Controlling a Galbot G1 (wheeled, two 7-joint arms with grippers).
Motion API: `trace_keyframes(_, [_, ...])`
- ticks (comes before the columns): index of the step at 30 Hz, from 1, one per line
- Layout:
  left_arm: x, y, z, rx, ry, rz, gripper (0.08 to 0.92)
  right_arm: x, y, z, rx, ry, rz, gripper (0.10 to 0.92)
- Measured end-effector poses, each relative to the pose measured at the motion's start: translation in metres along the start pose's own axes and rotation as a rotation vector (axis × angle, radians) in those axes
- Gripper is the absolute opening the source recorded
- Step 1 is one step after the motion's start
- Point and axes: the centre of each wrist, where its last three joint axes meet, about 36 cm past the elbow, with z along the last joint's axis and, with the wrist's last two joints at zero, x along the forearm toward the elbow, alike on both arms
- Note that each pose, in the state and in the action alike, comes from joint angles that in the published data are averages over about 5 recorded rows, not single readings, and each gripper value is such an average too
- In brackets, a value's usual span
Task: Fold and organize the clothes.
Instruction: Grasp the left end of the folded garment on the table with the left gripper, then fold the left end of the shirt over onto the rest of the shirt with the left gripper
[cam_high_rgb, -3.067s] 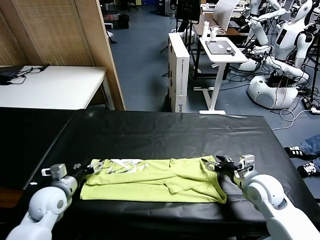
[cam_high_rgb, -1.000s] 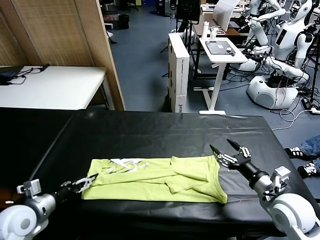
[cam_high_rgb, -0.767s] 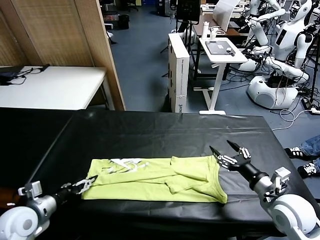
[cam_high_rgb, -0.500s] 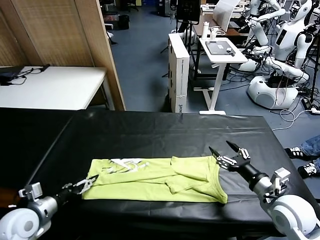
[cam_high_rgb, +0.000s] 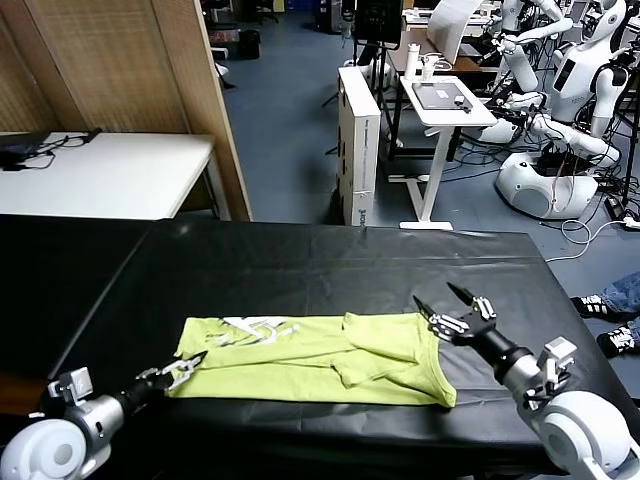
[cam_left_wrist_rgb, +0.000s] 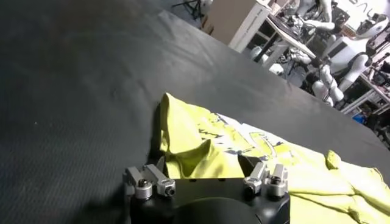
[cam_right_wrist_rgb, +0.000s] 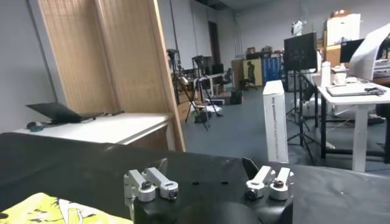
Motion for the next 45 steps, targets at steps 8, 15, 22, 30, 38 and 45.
trace_keyframes(8, [0.002, -0.003, -0.002, -0.007, 0.008, 0.001, 0.358, -0.002, 0.005, 0.006, -0.007, -0.003, -0.003, 0.907])
trace_keyframes(15, [0.011, -0.009, -0.011, -0.048, -0.02, -0.052, 0.176, -0.005, 0.004, 0.01, -0.014, -0.015, 0.032, 0.907])
trace_keyframes(22, [0.037, 0.004, -0.032, -0.076, -0.056, -0.125, 0.176, -0.005, 0.006, 0.024, -0.009, -0.027, 0.064, 0.907])
trace_keyframes(30, [0.075, 0.03, -0.056, -0.134, -0.13, -0.284, 0.176, -0.004, 0.018, 0.036, -0.016, -0.03, 0.067, 0.907])
trace_keyframes(38, [0.067, -0.021, -0.044, -0.185, -0.17, -0.211, 0.176, 0.016, 0.023, 0.041, -0.002, -0.034, 0.104, 0.907])
trace_keyframes(45, [0.035, -0.08, -0.014, -0.178, -0.149, -0.019, 0.176, 0.043, 0.026, 0.048, 0.039, -0.008, 0.161, 0.907])
